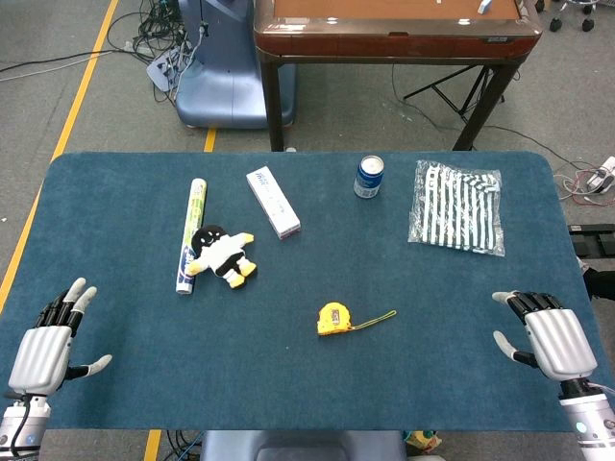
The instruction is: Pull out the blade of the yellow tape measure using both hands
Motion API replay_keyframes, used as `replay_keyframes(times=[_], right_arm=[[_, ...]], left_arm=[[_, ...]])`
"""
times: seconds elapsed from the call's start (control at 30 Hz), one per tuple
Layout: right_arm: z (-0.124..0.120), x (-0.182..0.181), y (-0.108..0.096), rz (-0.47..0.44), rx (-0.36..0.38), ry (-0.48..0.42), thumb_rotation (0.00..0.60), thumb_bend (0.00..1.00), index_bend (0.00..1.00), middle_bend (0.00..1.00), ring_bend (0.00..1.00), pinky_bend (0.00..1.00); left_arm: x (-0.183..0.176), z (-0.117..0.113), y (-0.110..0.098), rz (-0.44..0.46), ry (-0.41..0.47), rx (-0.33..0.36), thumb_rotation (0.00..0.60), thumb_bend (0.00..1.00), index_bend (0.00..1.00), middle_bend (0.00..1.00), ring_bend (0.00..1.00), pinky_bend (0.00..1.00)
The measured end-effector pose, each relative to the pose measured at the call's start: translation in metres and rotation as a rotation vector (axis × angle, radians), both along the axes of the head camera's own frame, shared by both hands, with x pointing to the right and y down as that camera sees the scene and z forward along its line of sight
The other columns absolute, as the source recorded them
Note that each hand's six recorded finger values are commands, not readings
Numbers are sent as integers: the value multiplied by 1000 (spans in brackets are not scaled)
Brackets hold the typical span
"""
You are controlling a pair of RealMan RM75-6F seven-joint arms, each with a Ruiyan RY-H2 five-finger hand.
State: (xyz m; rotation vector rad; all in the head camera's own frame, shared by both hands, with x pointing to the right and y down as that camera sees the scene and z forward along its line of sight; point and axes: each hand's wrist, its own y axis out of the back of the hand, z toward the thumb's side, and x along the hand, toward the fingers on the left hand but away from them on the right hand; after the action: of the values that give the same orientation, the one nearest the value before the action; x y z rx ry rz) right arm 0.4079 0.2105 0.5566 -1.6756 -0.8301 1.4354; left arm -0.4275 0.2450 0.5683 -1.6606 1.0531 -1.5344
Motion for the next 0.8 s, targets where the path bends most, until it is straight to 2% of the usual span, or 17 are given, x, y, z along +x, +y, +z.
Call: replay_keyframes(times=[0.37,0.43,0.57,0.8], right_arm=[[2,-13,-6,-36,-4,-18,600,389,303,359,308,295],[5,-19,-8,-53,-13,-18,600,354,303,359,308,295],[15,-39,-15,-118,-41,-15,600,239,303,359,308,295],[42,-91,-27,-260,-91,-13,600,212,303,359,306,295]], left_arm=[[-2,-2,0,-16,15,29,600,51,89,24,13,92],[-2,-1,-1,-15,16,26,600,51,89,24,13,92],[0,0,-2,-8,20,24,600,51,89,24,13,92],[6,4,-11,19,31,28,600,51,89,24,13,92]])
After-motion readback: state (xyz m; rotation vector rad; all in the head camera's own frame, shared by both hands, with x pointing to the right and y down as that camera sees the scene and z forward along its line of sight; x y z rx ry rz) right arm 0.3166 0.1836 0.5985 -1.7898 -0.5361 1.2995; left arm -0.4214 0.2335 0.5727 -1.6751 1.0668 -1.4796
